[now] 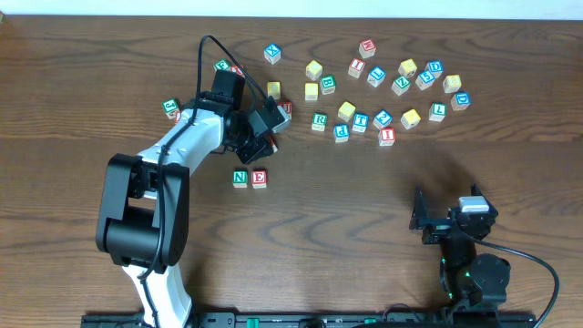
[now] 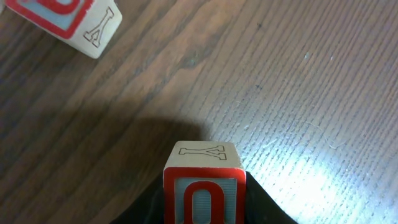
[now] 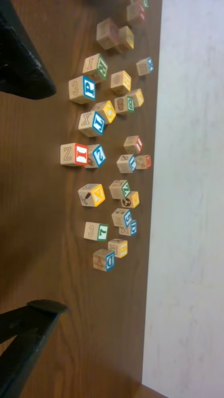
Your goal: Spell out NEURIPS
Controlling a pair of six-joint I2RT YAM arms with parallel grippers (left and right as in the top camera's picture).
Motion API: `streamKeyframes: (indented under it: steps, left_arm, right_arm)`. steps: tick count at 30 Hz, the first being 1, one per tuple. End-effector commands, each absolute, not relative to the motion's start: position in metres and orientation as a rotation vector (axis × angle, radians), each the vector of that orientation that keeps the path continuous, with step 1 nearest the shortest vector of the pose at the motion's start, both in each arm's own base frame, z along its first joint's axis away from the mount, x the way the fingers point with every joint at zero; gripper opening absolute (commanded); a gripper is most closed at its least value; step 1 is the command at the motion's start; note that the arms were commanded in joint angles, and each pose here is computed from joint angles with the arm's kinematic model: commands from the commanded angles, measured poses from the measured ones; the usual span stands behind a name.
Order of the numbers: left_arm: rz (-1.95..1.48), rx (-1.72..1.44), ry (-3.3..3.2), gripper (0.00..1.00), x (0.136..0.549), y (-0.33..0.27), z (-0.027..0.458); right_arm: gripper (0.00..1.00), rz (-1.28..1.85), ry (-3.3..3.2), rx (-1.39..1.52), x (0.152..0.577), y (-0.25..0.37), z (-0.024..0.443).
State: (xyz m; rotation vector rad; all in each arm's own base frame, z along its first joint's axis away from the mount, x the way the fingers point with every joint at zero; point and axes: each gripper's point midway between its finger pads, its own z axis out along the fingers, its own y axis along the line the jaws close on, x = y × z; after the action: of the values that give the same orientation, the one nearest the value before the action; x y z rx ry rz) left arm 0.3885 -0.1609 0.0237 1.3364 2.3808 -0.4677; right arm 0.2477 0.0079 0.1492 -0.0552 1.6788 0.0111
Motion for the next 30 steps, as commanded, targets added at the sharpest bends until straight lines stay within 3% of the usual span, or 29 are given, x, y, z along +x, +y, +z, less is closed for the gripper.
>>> streamKeyframes:
  steps: [1, 9, 30]
  left_arm:
    - [-0.476, 1.362, 2.328, 0.18, 0.395, -0.167, 0.032]
    - [-0.476, 1.363, 2.329, 0.31, 0.395, -0.167, 0.032]
    - [-0.5, 1.37, 2.371, 0.31, 0.389, -0.165, 0.017]
  right_arm:
    - [0.99, 0.021, 1.682, -0.038, 0.248, 0.007, 0.148]
    - [0.99, 0.021, 1.682, -0.038, 0.248, 0.007, 0.148]
    - [0.99, 0.021, 1.682, -0.038, 0.248, 0.007, 0.148]
